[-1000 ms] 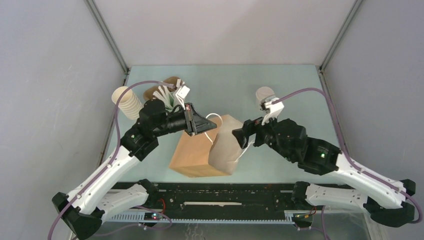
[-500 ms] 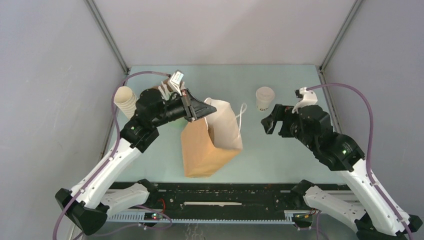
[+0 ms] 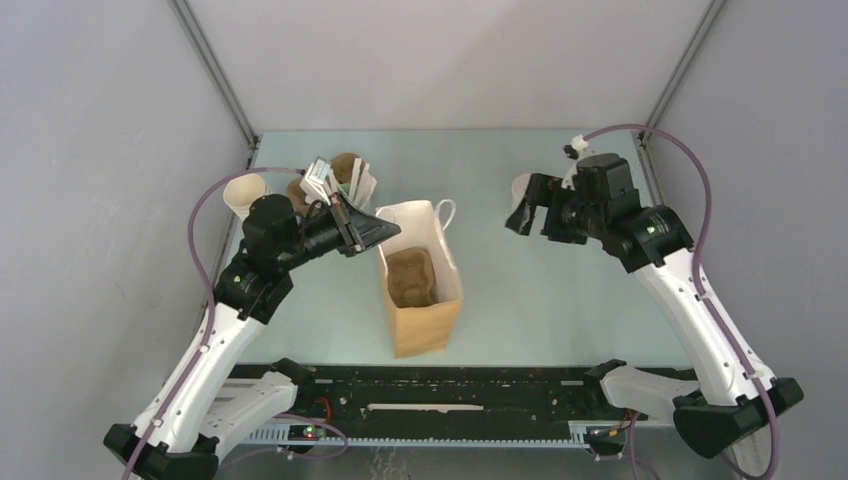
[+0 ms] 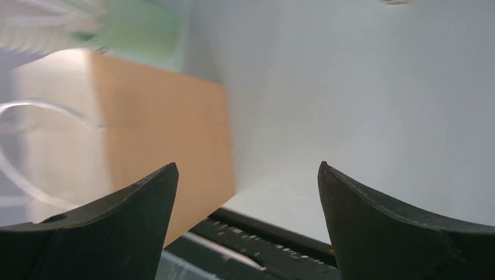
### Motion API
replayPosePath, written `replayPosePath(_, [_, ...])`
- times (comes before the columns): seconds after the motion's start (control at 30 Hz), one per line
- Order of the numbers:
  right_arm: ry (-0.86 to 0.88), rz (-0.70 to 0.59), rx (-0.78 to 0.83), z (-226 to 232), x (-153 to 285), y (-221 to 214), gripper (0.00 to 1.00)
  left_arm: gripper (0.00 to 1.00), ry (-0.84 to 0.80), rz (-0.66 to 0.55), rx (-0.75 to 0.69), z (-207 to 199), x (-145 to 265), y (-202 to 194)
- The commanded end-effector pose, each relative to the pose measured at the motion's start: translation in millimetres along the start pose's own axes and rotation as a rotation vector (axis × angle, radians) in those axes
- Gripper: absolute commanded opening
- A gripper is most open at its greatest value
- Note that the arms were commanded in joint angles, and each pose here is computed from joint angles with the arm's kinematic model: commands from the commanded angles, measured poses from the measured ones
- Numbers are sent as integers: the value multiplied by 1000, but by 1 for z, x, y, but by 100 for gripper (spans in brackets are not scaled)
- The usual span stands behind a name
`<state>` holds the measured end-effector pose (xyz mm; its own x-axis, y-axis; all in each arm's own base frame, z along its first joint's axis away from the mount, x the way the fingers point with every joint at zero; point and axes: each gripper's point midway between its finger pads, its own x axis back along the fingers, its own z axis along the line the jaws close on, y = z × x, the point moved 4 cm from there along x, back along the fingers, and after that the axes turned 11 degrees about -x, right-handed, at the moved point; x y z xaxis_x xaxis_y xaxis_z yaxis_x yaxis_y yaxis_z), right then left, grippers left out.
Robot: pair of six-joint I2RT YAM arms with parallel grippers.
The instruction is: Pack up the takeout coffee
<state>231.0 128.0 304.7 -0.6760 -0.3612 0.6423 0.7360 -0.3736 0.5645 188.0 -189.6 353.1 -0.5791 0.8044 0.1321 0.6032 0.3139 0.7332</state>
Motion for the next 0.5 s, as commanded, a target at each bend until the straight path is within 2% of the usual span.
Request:
replayPosePath(0.0, [300,32,-51,90,37,-7,98,0,-26,18,-33,-3,11,-5])
replayPosePath(0.1, [392,67,-81,133,35,-22,97,0,-38,40,-37,-5,11,-5])
replayPosePath(0.17, [410,102,-155,149,26,-32,95,0,-45,45,-54,-8,12,-3])
replayPosePath(0.23, [460,106,-161,164,23,-39,91,0,-46,52,-69,-9,13,-2])
replayPosePath(0.4, [439,69,-128,173,-1,-44,91,0,-54,70,-69,-8,16,-8])
replayPosePath(0.47, [455,61,-135,180,-10,-44,89,0,-55,70,-71,-8,17,-10])
